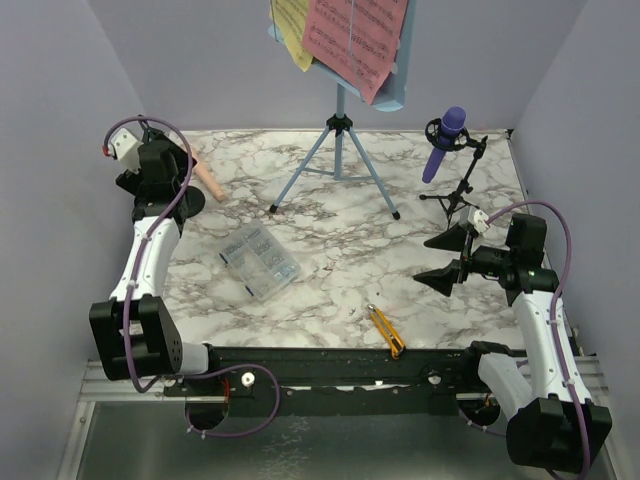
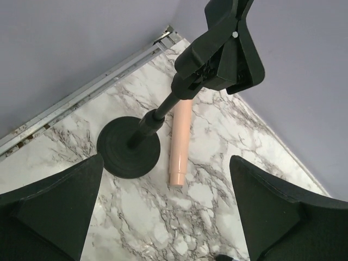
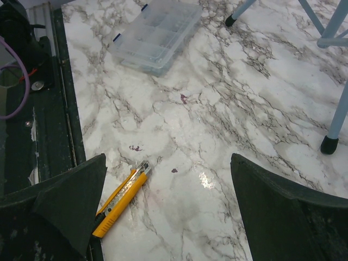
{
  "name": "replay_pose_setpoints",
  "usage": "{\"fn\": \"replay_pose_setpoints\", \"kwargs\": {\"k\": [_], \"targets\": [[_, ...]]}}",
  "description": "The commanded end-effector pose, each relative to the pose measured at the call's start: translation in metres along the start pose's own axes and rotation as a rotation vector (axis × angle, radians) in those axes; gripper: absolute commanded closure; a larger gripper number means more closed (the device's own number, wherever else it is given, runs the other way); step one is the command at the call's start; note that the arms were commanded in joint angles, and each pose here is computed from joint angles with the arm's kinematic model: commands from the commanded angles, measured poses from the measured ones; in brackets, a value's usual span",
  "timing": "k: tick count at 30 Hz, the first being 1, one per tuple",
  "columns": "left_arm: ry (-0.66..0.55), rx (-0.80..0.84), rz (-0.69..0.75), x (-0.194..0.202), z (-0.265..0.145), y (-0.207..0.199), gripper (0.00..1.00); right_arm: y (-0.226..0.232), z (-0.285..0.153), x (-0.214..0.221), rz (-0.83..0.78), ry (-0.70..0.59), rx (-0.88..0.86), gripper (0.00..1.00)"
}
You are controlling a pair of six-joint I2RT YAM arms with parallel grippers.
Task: Pack up the instrument practice props
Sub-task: Pick up the microphone stand with the microphone from the center of the board.
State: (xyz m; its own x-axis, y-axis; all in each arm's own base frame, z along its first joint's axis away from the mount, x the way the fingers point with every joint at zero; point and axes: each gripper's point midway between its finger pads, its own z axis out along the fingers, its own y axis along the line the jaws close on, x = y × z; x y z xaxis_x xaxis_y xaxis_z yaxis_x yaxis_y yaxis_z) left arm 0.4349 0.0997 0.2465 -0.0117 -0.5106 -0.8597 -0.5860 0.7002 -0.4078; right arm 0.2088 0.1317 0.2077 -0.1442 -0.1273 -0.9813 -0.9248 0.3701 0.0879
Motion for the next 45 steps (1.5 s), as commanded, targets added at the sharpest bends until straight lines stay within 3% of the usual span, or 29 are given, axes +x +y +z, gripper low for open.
{"fn": "replay_pose_setpoints", "kwargs": {"k": [1, 16, 24, 36, 45], "targets": [[0.024, 0.036, -0.067, -0.003, -0.027, -0.003, 0.01, 0.002, 0.000, 0.003, 0.000, 0.000, -0.001, 0.00], [0.232, 0.354, -0.050, 0.038, -0.077, -0.037, 0.01, -0.001, 0.000, 0.008, 0.014, 0.009, 0.008, 0.00], [0.418, 0.736, -0.005, 0.074, -0.124, -0.077, 0.01, -0.003, 0.000, 0.010, 0.018, 0.014, 0.016, 0.00], [0.560, 0.874, 0.016, 0.123, -0.153, -0.063, 0.01, -0.015, 0.000, 0.022, 0.038, 0.047, 0.062, 0.00], [0.575, 0.954, 0.034, 0.128, -0.177, -0.061, 0.01, -0.032, -0.009, 0.032, 0.090, 0.049, 0.127, 0.00]]}}
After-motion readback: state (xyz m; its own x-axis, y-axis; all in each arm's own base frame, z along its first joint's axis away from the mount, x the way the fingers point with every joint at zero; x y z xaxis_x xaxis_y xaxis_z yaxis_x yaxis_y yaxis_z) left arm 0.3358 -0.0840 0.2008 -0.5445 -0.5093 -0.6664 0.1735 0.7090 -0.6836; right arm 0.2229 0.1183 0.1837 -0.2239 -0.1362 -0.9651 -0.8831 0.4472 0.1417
